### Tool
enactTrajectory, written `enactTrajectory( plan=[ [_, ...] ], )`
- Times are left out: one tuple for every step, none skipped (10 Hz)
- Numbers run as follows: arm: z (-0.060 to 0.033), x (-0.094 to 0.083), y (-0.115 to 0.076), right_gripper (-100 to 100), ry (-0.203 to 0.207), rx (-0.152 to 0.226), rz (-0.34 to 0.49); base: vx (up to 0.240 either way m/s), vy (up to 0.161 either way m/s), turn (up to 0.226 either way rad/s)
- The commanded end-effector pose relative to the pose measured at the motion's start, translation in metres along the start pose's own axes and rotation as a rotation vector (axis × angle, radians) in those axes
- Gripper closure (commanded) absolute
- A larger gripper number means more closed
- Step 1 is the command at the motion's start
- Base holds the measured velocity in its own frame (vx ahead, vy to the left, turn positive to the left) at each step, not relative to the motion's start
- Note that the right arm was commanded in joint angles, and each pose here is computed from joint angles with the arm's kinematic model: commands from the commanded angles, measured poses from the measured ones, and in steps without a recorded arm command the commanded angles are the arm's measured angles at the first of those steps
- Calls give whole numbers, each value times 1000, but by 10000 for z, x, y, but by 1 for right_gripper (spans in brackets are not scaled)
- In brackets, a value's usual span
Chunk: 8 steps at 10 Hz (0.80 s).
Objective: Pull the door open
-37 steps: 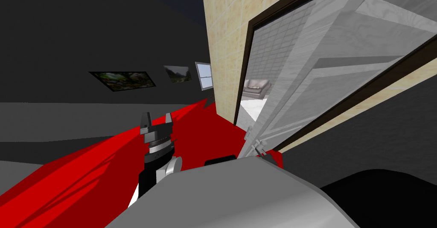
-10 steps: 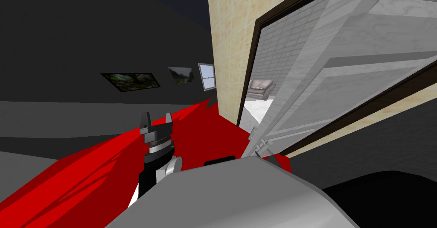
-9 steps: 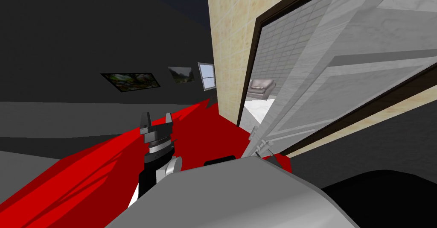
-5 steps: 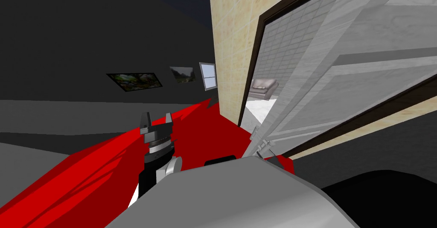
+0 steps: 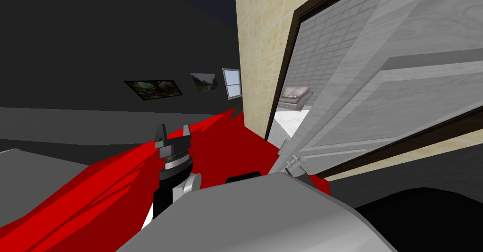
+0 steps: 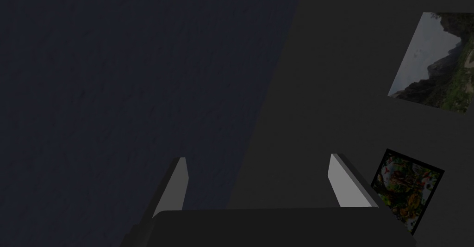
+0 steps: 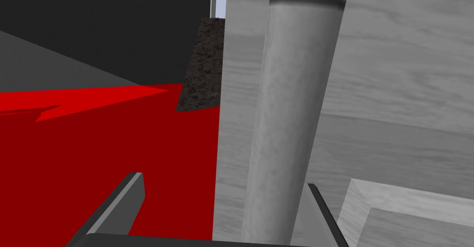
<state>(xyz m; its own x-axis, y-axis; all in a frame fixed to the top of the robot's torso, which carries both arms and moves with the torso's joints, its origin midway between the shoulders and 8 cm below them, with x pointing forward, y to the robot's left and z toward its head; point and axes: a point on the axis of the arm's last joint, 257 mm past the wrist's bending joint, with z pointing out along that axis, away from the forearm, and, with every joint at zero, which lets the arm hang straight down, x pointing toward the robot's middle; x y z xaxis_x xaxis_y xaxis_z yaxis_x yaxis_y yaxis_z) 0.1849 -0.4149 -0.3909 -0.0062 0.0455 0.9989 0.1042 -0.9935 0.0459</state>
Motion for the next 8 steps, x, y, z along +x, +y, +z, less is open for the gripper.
enactTrajectory(
  plan=[
    [14,-32,-196,100,7,23,31,14,5,52],
    [6,-32,-196,100,7,21,32,11,-2,35],
    [-10,-34,-196,100,6,17,33,14,6,65],
    [-10,-34,-196,100,6,17,33,10,7,14],
    [-10,-34,-196,100,6,17,33,6,10,-1],
    [-10,-34,-196,100,6,17,33,-2,11,-12],
    [-10,-34,-196,100,6,17,33,-1,-3,16],
    [-27,-47,-178,100,-1,15,28,-1,-10,-9]
  ],
)
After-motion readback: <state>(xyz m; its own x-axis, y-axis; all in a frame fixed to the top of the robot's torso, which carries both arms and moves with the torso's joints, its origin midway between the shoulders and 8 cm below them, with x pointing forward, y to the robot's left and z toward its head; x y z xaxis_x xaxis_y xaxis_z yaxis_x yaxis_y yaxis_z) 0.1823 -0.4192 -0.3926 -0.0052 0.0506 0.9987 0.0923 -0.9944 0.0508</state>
